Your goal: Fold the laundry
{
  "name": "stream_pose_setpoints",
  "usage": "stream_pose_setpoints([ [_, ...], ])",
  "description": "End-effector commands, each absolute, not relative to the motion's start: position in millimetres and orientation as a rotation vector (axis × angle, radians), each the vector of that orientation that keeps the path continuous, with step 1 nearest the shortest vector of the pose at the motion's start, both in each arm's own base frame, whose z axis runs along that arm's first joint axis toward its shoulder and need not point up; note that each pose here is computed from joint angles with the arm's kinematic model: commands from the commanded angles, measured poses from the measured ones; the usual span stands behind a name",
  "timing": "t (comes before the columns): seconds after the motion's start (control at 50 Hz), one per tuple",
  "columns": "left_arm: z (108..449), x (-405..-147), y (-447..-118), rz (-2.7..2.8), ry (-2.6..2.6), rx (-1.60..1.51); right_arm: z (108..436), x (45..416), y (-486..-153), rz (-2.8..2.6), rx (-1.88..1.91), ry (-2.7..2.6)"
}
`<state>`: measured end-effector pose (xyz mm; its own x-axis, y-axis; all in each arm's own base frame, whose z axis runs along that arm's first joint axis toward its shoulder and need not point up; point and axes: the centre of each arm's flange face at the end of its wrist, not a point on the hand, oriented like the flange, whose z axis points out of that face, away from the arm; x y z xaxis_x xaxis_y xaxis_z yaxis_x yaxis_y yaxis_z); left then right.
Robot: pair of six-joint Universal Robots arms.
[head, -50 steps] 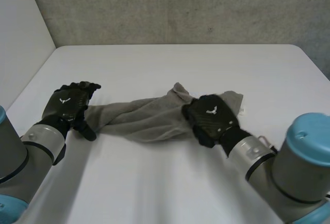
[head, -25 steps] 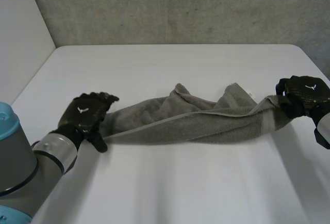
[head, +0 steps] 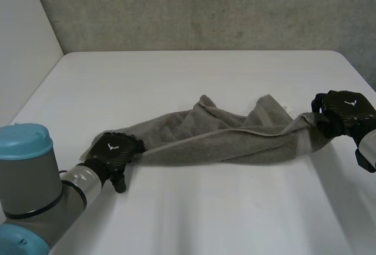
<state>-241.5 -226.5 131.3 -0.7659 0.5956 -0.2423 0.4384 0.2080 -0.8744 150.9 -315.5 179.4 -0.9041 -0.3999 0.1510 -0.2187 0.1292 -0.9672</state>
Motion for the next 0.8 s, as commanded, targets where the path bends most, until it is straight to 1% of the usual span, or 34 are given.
stream_pose_setpoints([
  [0.02, 129.7, -245.7, -239.7, 1.712, -2.262, -0.970, 178.0, 152.4, -313.7, -1.872, -0.625, 2.250],
  [0.38, 117.4, -251.4, -255.0, 1.712, -2.262, -0.970, 176.2, 152.6, -313.8, -1.864, -0.628, 2.252],
  [0.6, 107.5, -252.1, -255.4, 1.671, -2.287, -0.978, 176.6, 152.6, -314.6, -1.867, -0.629, 2.250],
  [0.7, 113.1, -252.7, -257.7, 1.695, -2.275, -0.971, 176.9, 152.1, -314.7, -1.867, -0.625, 2.251],
  [0.74, 124.5, -251.5, -260.8, 1.747, -2.265, -0.948, 178.8, 151.7, -314.6, -1.878, -0.625, 2.250],
  [0.76, 124.6, -251.5, -260.8, 1.748, -2.265, -0.948, 178.8, 151.7, -314.6, -1.878, -0.625, 2.250],
  [0.78, 137.5, -250.6, -262.4, 1.801, -2.247, -0.929, 179.1, 151.1, -314.7, -1.879, -0.623, 2.253],
  [0.8, 137.6, -250.6, -262.4, 1.802, -2.247, -0.929, 182.4, 150.7, -314.7, -1.893, -0.623, 2.246],
])
